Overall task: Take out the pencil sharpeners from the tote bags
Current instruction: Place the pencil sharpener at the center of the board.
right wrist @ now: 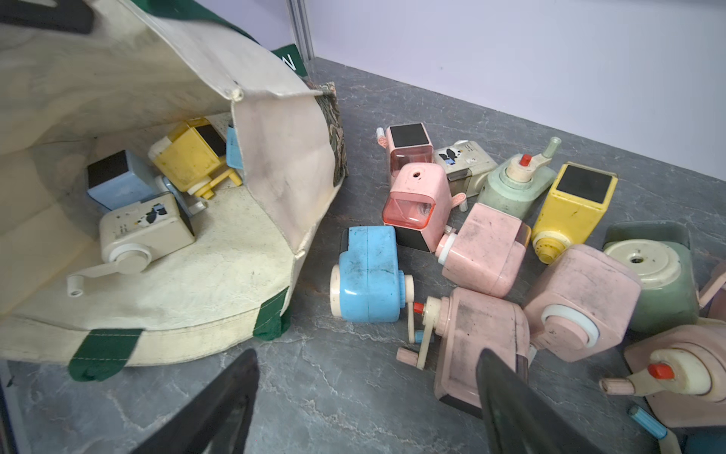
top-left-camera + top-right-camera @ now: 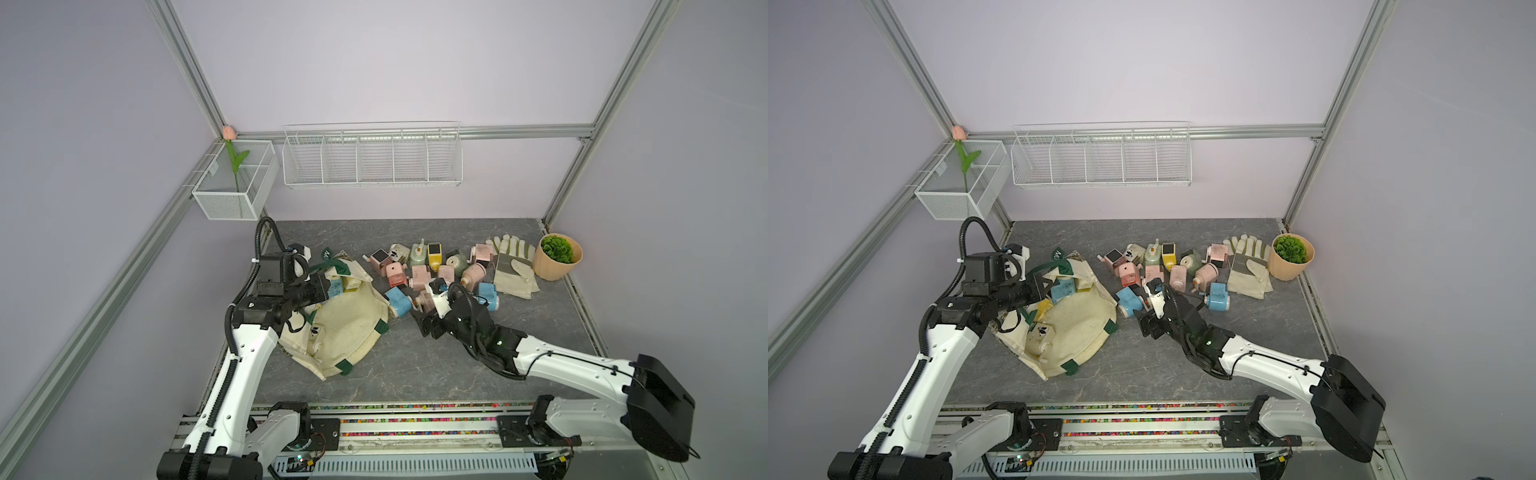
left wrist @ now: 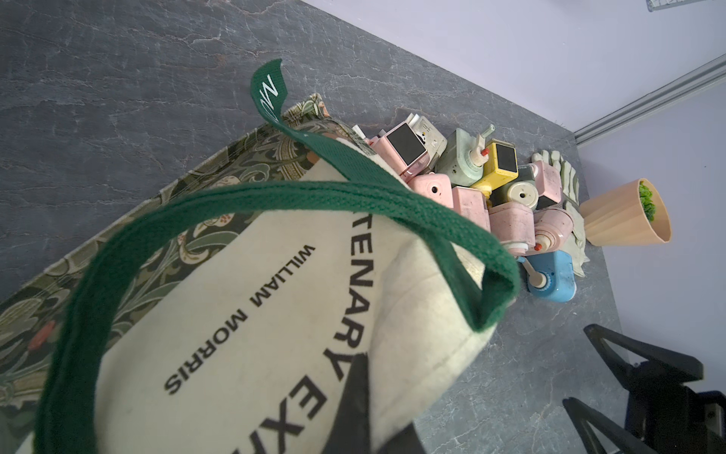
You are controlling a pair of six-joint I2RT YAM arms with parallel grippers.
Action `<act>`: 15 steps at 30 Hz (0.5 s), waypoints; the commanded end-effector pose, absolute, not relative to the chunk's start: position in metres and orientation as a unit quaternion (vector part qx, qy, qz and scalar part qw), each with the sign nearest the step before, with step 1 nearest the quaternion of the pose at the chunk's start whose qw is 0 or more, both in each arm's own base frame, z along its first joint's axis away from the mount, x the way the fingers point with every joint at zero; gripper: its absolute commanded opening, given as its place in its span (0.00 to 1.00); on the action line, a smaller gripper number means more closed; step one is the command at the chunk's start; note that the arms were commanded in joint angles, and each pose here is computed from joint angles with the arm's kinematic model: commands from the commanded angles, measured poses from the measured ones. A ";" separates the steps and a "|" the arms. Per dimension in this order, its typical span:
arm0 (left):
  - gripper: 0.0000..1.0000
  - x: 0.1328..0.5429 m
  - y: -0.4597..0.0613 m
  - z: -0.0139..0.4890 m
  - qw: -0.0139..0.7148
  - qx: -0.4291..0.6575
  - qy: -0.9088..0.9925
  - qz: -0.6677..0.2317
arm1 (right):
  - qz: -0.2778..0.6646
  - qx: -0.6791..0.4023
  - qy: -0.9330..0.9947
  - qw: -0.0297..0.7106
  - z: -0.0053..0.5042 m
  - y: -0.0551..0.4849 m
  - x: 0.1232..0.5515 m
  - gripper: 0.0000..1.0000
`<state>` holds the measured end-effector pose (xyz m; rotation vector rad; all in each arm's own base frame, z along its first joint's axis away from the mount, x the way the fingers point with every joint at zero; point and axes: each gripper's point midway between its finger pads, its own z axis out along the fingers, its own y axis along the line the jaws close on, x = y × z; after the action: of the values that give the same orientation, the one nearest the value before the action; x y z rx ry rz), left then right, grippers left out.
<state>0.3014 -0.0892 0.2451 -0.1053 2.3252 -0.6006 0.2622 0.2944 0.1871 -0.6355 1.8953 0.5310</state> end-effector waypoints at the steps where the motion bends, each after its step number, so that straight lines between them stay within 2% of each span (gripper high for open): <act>1: 0.00 0.301 -0.093 0.259 0.380 -0.035 0.889 -0.252 | 0.255 -0.282 0.766 0.518 0.198 0.300 0.250 0.87; 15: 0.00 0.299 -0.095 0.264 0.387 -0.026 0.884 -0.261 | 0.317 -0.333 0.731 0.504 0.213 0.327 0.221 0.86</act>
<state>0.3004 -0.0897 0.2470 -0.1011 2.3147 -0.6129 0.2318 0.3157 0.2018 -0.7543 1.8273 0.7084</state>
